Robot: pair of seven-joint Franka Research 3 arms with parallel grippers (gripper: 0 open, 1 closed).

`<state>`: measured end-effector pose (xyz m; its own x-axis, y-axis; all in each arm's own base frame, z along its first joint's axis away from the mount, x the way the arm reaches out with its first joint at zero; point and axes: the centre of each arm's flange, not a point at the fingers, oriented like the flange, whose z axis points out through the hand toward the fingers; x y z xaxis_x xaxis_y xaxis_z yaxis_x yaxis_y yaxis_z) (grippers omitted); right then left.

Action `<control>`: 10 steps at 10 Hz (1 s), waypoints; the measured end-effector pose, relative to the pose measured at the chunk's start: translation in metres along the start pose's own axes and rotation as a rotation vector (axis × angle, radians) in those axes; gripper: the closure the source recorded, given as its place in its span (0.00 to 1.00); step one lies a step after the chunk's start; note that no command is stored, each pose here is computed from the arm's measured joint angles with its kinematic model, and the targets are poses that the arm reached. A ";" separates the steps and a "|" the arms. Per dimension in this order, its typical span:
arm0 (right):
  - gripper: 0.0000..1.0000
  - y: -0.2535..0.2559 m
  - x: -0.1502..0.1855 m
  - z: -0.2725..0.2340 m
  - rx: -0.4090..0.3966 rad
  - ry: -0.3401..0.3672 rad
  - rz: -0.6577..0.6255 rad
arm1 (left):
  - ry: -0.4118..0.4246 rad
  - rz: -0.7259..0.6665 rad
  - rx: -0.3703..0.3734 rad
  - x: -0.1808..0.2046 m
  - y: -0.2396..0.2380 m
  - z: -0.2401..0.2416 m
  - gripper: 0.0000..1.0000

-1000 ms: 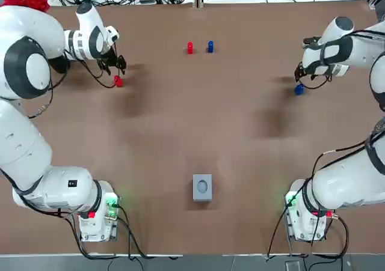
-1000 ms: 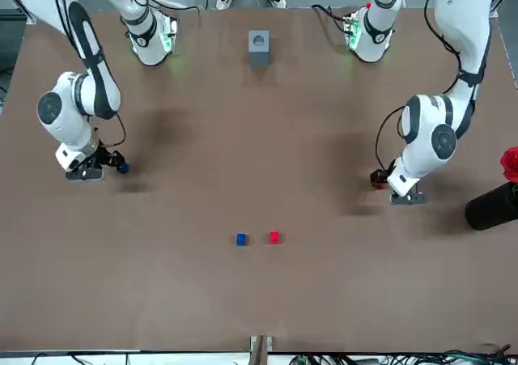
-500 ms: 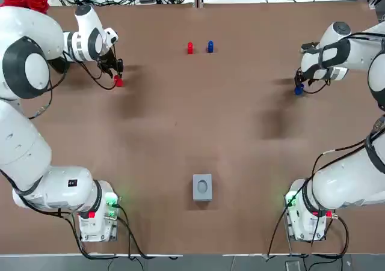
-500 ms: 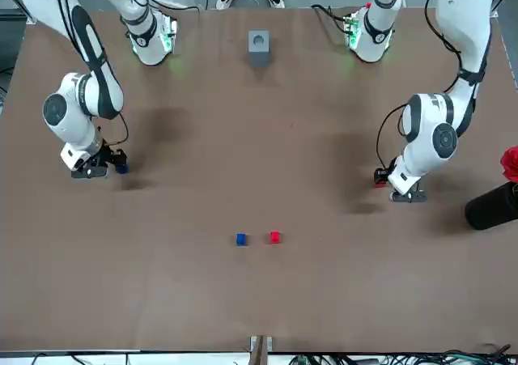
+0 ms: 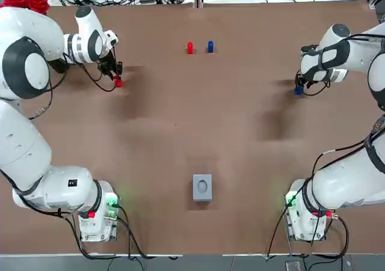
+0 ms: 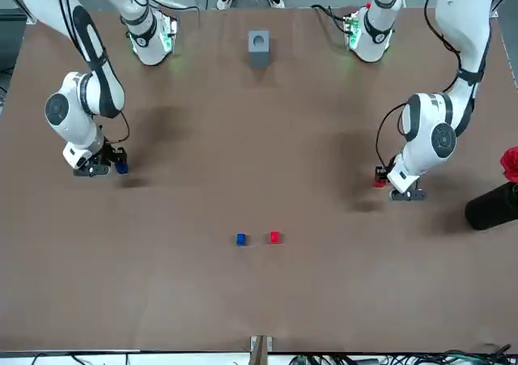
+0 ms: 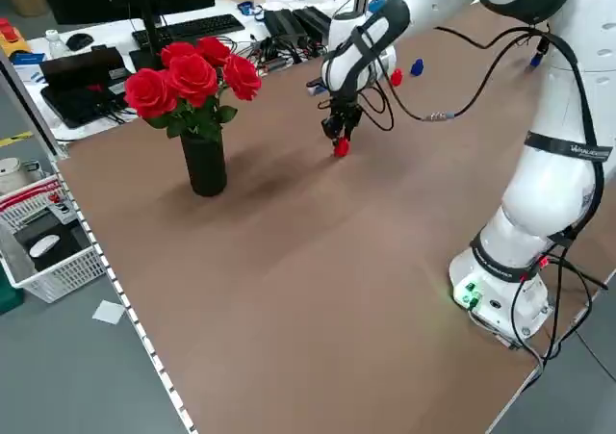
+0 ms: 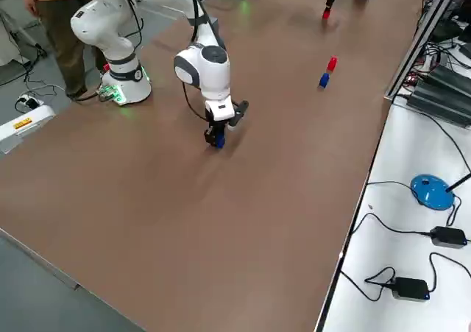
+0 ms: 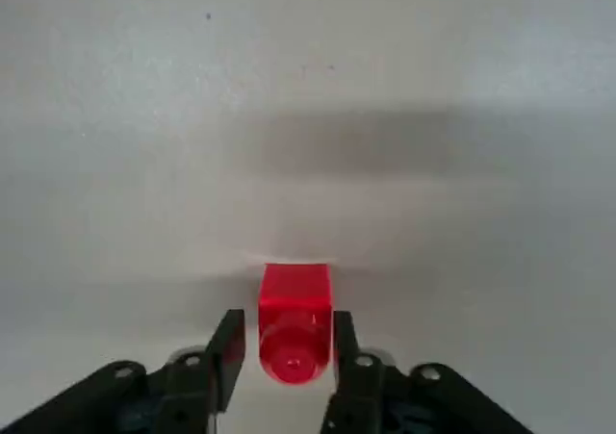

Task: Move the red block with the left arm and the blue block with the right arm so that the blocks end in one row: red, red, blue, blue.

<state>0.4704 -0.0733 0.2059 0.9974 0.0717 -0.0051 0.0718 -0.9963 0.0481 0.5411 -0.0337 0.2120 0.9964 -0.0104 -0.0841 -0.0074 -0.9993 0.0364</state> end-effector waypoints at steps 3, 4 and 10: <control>0.42 0.000 0.000 0.000 0.000 0.000 0.000 | 0.006 0.001 0.001 0.000 -0.001 -0.003 0.70; 0.42 0.000 0.000 0.000 0.000 0.000 0.000 | 0.008 0.010 0.006 0.001 -0.001 -0.004 0.70; 0.51 -0.001 0.000 0.000 0.007 0.002 0.011 | 0.074 0.077 -0.002 0.040 0.033 -0.018 0.70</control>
<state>0.4707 -0.0718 0.2060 0.9981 0.0610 -0.0025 0.0611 -0.9973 0.0407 0.5821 -0.0665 0.2282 0.9964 -0.0844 -0.0073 -0.0841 -0.9956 0.0416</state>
